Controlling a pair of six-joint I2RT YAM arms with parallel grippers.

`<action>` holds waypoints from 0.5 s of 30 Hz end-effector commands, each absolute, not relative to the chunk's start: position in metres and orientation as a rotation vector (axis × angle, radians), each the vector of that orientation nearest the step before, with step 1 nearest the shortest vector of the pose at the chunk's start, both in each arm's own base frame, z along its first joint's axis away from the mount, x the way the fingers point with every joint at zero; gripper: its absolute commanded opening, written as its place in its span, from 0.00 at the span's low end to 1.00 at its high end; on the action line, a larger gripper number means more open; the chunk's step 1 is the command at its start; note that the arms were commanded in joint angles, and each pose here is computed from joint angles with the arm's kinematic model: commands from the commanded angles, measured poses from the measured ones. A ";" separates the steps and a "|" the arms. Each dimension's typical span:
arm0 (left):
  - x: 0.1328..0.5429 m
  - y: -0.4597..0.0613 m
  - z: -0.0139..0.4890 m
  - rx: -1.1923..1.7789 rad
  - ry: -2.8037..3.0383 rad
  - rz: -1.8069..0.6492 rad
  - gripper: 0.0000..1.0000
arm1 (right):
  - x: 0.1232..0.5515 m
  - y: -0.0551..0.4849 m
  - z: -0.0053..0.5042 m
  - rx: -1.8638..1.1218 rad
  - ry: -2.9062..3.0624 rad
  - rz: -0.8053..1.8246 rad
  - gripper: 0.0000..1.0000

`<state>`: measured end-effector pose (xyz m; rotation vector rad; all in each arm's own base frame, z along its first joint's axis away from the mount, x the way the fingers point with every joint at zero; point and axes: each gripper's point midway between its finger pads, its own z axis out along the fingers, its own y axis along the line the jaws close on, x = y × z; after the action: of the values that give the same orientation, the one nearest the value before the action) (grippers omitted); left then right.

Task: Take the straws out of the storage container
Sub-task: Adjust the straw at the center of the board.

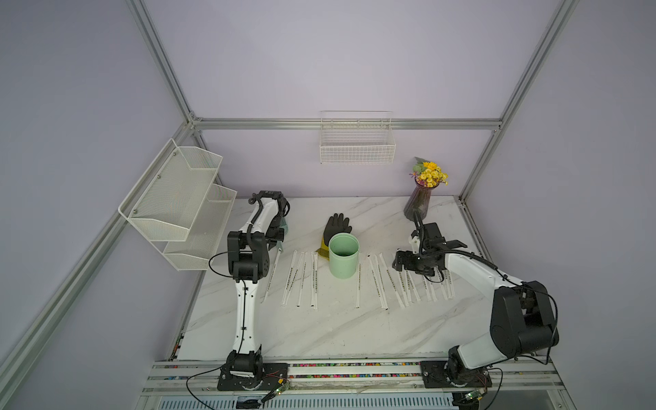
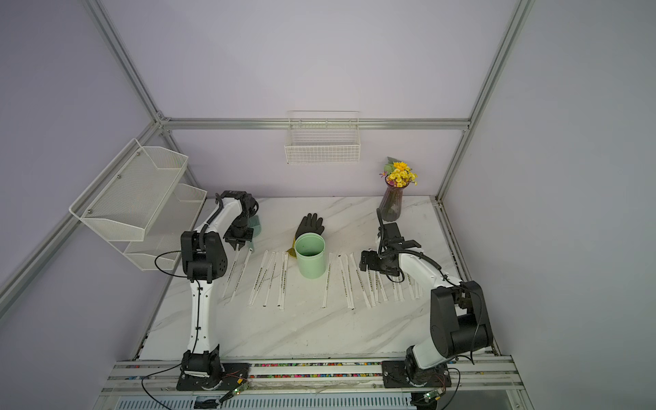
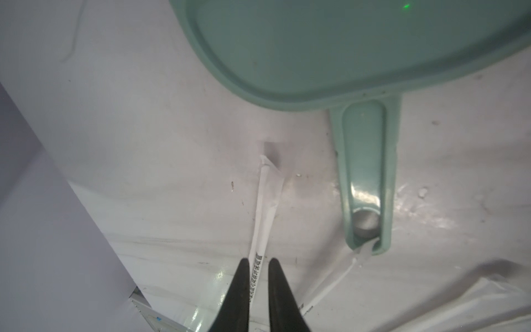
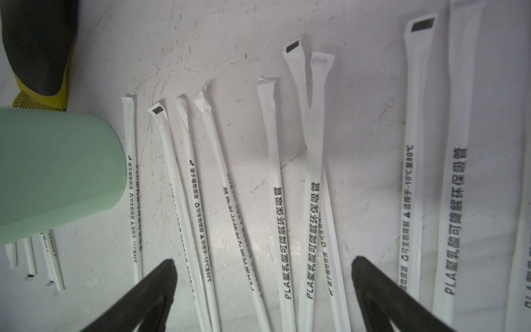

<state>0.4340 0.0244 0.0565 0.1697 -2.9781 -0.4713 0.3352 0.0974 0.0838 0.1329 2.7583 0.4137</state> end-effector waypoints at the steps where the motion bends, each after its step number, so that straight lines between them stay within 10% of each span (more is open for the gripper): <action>1: 0.431 0.009 0.084 0.182 -3.070 -0.358 0.18 | 0.342 0.098 0.096 0.121 2.721 0.426 0.97; 15: 0.403 -0.023 0.083 0.174 -3.119 -0.227 0.32 | 0.334 0.099 0.095 0.121 2.731 0.436 0.97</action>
<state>0.3976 -0.0140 0.0689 0.1399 -3.0457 -0.2832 0.3349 0.0980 0.0850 0.1311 2.7559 0.4200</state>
